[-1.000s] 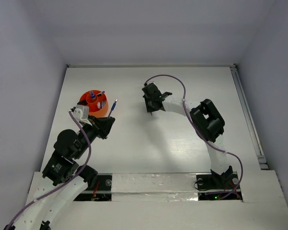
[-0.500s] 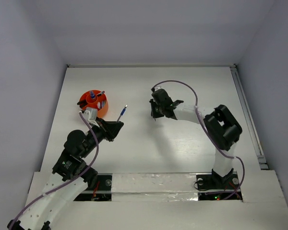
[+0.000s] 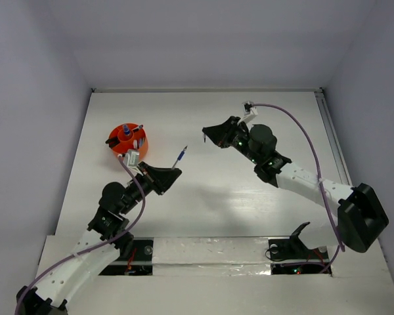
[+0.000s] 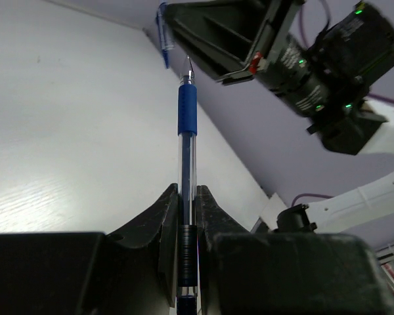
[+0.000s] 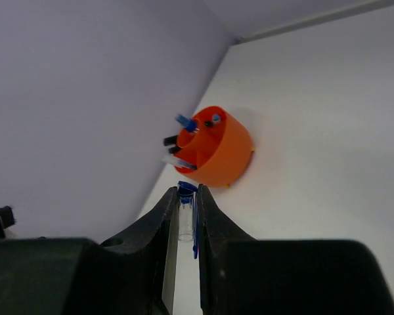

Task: Sort the stationery into containers
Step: Close the pen cap on the pen.

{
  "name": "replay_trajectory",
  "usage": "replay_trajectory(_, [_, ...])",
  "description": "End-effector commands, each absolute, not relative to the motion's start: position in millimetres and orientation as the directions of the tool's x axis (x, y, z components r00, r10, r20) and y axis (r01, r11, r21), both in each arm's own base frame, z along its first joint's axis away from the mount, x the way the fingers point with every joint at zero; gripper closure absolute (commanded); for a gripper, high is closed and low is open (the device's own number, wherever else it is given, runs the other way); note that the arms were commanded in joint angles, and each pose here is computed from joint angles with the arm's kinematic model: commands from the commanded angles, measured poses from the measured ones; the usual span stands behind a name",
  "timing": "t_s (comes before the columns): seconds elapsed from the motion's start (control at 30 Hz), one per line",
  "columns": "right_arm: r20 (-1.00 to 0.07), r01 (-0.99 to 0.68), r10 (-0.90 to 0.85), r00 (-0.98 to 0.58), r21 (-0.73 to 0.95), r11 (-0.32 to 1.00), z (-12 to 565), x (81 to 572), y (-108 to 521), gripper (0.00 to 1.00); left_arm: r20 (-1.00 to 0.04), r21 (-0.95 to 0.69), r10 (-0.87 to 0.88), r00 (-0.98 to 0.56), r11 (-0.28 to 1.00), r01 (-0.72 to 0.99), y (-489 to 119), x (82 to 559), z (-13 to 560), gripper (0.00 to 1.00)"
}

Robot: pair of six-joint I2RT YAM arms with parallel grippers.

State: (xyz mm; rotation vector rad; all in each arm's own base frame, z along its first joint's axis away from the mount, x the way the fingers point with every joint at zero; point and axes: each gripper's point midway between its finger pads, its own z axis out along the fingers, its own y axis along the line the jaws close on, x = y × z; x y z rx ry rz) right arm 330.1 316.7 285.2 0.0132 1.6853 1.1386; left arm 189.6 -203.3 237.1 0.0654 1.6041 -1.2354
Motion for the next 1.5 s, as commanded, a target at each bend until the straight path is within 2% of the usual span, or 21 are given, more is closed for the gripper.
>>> replay_trajectory(0.0, [-0.599,-0.542,0.669,-0.440,0.771,0.334,332,322,320,1.00,-0.719,-0.638,-0.598,-0.353,0.367,0.677,-206,182,283,1.00])
replay_trajectory(0.23, [-0.458,-0.540,0.767,-0.450,0.823,0.175,354,317,313,1.00,-0.702,-0.639,-0.622,-0.346,0.336,0.692,-216,181,292,1.00])
replay_trajectory(0.4, [-0.397,-0.575,0.788,-0.470,0.815,0.067,371,303,311,1.00,-0.702,-0.644,-0.623,-0.346,0.346,0.682,-220,186,288,1.00])
replay_trajectory(0.87, [-0.421,-0.617,0.772,-0.476,0.786,0.048,373,284,326,1.00,-0.689,-0.644,-0.637,-0.345,0.319,0.696,-226,187,295,1.00])
replay_trajectory(1.47, [-0.466,-0.639,0.757,-0.458,0.765,0.084,375,288,335,1.00,-0.703,-0.635,-0.617,-0.354,0.319,0.704,-233,188,293,1.00])
